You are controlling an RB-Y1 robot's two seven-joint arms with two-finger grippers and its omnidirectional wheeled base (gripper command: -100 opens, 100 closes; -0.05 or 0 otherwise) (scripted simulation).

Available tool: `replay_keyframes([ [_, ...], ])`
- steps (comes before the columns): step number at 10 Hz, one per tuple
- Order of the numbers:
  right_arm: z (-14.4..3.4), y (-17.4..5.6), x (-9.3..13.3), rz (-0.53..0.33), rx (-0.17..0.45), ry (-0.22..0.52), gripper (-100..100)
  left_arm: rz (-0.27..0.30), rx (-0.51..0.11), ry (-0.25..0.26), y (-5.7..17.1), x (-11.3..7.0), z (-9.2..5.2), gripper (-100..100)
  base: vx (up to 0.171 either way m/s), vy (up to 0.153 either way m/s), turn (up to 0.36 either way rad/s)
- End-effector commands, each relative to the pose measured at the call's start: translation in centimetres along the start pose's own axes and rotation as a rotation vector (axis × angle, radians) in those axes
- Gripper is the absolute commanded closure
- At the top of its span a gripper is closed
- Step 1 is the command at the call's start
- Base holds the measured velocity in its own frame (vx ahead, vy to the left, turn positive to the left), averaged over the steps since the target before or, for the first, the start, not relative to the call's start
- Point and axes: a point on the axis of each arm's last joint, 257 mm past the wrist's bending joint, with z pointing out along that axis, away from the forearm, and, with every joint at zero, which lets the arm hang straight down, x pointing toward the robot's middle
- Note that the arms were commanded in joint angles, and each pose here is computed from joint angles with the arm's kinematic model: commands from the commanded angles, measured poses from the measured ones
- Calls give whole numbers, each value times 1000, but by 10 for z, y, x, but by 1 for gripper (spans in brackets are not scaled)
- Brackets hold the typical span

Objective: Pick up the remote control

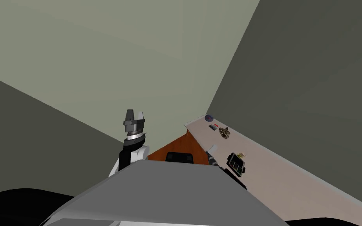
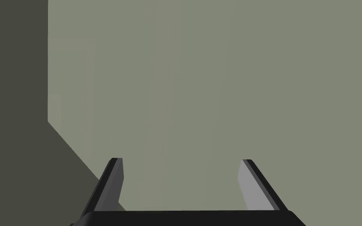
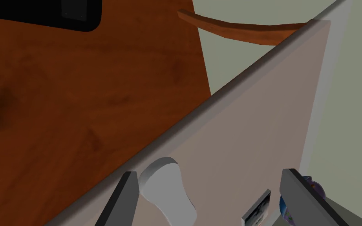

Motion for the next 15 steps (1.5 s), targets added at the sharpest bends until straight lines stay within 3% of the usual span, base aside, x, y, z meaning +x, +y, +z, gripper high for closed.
replay_keyframes([
  [1,0,-30,-7,5,82,16,-100,0,0,0,0,0,0,0,10,-74,458],
  [7,-18,-133,-29,59,334,41,-100,0,0,0,0,0,0,0,17,-67,379],
  [8,-20,-139,-30,63,347,39,-100,0,0,0,0,0,0,0,9,-73,261],
  [9,-26,-159,-35,81,397,41,-100,0,0,0,0,0,0,0,4,-63,399],
  [10,-26,-159,-35,81,397,41,-100,0,0,0,0,0,0,0,6,-63,154],
  [13,-47,-207,-49,141,523,46,-100,0,0,0,0,0,0,0,3,-94,380],
  [15,-54,-221,-53,162,559,47,-100,0,0,0,0,0,0,0,-1,-78,290],
])
